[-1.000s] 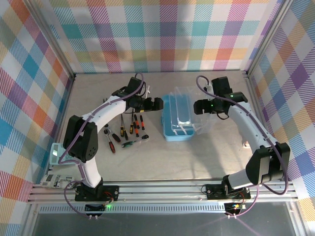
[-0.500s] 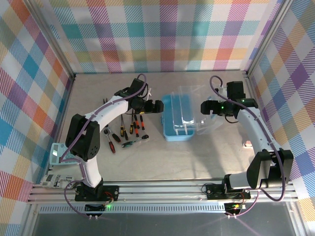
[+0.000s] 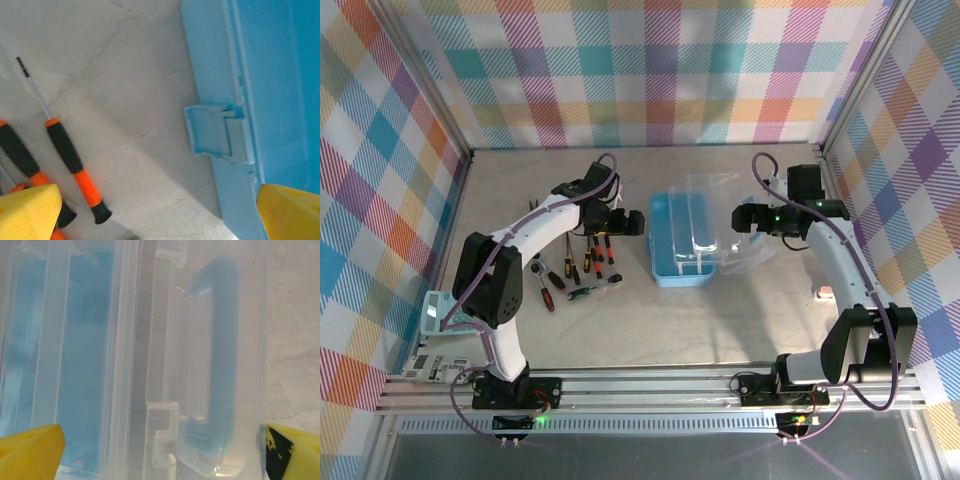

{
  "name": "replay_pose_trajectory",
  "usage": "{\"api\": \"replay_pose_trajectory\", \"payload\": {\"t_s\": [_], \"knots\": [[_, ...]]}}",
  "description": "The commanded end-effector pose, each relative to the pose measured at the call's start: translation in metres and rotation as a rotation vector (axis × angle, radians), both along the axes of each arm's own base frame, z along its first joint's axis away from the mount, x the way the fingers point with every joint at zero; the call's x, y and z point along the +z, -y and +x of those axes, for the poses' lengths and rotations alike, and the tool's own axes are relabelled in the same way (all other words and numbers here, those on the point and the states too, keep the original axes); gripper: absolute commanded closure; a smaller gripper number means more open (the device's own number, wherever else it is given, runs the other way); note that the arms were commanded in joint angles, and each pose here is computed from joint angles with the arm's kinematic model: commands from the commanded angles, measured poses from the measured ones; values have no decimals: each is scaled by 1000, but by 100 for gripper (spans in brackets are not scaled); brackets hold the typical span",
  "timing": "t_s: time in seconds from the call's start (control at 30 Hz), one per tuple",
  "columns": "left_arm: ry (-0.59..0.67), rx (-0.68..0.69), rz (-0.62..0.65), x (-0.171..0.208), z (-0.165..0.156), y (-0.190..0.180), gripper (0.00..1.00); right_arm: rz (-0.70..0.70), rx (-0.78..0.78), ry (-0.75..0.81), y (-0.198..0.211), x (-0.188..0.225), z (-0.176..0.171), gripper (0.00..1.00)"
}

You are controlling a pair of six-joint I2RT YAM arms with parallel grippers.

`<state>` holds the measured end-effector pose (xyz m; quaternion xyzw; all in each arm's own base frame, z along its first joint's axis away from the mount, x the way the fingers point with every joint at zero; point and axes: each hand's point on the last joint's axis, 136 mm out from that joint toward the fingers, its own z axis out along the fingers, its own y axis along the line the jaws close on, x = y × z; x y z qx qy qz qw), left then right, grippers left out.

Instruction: Pack the tool kit

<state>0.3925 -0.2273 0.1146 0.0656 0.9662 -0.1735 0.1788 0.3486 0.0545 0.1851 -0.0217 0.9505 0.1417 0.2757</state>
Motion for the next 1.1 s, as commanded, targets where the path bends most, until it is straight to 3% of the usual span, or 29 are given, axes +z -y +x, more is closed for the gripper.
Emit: {"api": "replay_pose_trajectory", "payload": {"t_s": [0.0,0.27,0.57,0.7,1.07], "knots": [[30,34,43,18,0,-23,0,-15,8,62,5,27,0,1],[2,156,97,18,7,-77,0,-31,-4,78,9,37,2,1],[-79,474,207,4,0,-200,0,64,67,117,-10,58,2,1],[-139,530,253,-14,-7,-233,8,111,90,109,-21,57,4,1],[-244,566,363,-61,5,-270,31,131,160,81,-55,50,13,1]]}}
